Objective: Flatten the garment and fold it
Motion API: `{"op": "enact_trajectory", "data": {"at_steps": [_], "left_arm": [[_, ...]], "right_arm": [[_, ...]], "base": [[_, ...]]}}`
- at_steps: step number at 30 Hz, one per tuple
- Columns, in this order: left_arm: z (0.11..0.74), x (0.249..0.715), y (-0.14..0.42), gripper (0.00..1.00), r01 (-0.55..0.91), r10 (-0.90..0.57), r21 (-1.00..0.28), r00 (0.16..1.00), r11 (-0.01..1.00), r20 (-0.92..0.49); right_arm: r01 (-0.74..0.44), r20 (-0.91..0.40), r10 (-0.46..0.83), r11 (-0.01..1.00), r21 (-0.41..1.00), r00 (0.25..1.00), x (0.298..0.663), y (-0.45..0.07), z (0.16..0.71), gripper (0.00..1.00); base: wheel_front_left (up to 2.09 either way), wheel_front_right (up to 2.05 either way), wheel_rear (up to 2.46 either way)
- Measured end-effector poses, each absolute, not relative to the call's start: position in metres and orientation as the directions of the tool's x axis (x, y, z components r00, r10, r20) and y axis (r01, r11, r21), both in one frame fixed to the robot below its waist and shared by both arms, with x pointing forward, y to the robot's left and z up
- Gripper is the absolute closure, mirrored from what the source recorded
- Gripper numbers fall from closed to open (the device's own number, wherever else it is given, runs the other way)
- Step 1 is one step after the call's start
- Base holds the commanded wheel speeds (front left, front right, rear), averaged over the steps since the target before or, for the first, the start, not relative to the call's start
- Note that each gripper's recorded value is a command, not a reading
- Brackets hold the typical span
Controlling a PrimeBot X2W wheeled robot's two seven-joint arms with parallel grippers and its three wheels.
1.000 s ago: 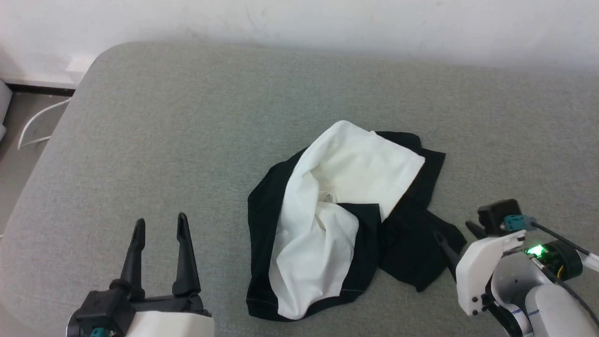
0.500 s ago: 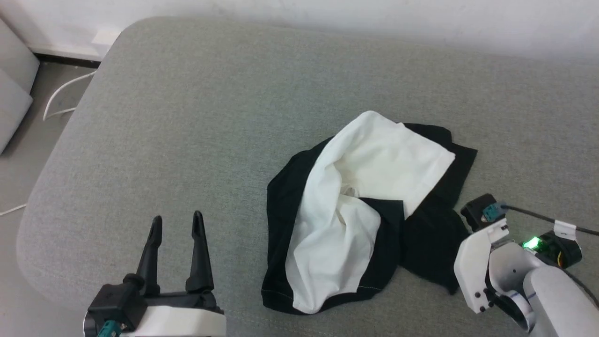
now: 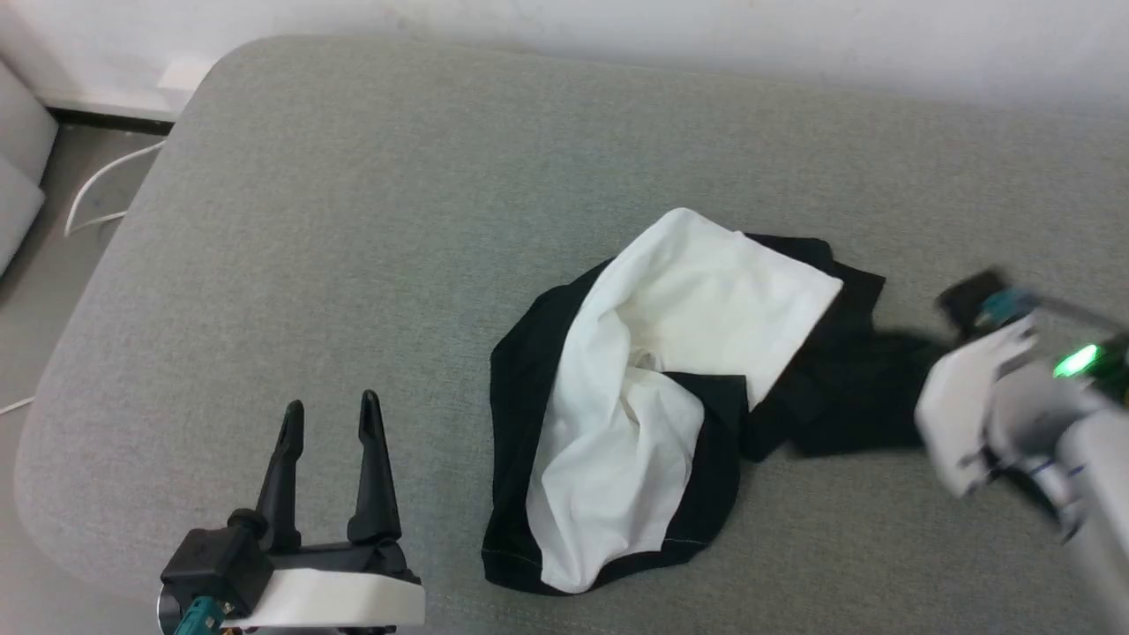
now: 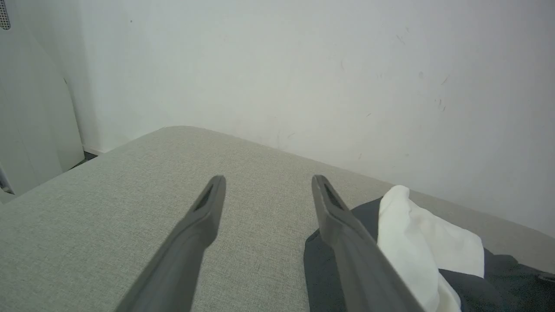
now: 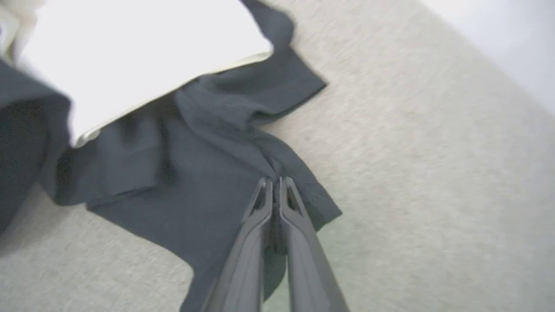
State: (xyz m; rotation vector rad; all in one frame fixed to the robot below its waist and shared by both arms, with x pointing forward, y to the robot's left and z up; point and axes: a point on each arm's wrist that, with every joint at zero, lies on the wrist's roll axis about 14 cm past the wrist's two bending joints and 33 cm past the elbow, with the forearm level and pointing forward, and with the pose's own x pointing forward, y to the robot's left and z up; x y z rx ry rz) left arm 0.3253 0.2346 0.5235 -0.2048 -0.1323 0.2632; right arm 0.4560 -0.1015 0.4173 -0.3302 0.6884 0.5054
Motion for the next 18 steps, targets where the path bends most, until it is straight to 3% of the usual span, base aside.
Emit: {"op": "enact_trajectory", "data": {"at_steps": [4, 7, 18], "left_arm": [[0.523, 0.33, 0.228, 0.0, -0.221, 0.249, -0.231, 0.963, 0.948, 0.103], [0.519, 0.334, 0.225, 0.0, -0.213, 0.24, -0.231, 0.967, 0.949, 0.091], [0.501, 0.352, 0.226, 0.0, -0.218, 0.232, -0.22, 0.972, 0.951, 0.039]], "right_arm": [[-0.439, -0.542, 0.237, 0.854, -0.28, 0.806, 0.5, -0.149, 0.477, 1.0], [-0.351, -0.487, 0.136, 0.855, -0.382, 0.862, 0.521, -0.19, 0.503, 1.0], [-0.058, -0.398, -0.266, 0.766, -0.64, 0.878, 0.547, -0.344, 0.525, 1.0]], "base": [[0.0, 0.0, 0.0], [0.0, 0.0, 0.0], [0.0, 0.0, 0.0]]}}
